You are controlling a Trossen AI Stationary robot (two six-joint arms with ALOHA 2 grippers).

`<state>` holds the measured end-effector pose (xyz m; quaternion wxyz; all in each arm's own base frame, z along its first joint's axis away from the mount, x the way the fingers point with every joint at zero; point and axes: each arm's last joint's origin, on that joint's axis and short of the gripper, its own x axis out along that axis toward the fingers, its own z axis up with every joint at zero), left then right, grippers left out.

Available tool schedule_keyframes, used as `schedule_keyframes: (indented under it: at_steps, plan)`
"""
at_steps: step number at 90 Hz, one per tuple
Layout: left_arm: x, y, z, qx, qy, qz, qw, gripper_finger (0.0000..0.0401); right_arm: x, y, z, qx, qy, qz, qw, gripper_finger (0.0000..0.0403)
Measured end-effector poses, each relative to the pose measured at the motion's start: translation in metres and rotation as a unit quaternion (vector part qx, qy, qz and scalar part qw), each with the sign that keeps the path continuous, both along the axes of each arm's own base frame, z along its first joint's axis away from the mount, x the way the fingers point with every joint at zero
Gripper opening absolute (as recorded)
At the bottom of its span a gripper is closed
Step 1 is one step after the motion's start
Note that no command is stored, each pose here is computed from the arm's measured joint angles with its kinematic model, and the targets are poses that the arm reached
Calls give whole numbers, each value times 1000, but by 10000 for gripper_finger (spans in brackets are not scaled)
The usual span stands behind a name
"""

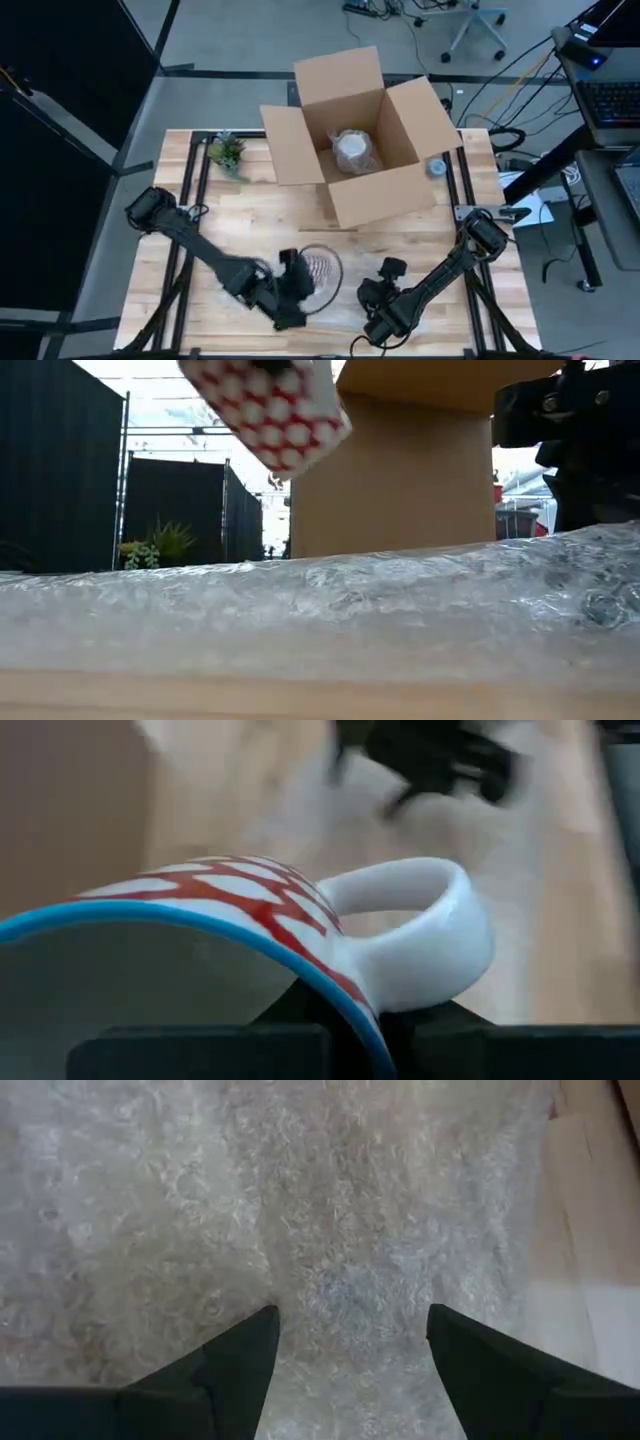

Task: Wrap mug
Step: Wrap the red mug with the bubble wrap

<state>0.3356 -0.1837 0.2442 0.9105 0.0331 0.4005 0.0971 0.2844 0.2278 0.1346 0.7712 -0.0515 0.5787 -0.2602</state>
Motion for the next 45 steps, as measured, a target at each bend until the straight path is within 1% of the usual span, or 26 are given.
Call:
schedule_keyframes:
  at_steps: [7, 11, 16, 21, 35, 45]
  plan:
    - [7, 9, -19, -11, 28, -4, 1000, 9, 1, 0, 0, 0, -3, 1, 1000, 242]
    - [8, 12, -32, -19, 55, -10, 998, 9, 1, 0, 0, 1, -3, 1, 1000, 242]
    - [9, 11, -44, -39, 86, -25, 995, 8, 1, 0, 0, 1, -5, 1, 1000, 242]
    - [9, 5, -50, -56, 101, -41, 992, 8, 1, 0, 0, 1, -5, 1, 1000, 242]
    - [0, -14, -53, -106, 124, -71, 984, 9, 2, -1, 0, 2, -6, -1, 1000, 242]
    - [-12, -29, -44, -143, 129, -84, 978, 8, 3, -3, 0, 0, -5, -4, 1000, 242]
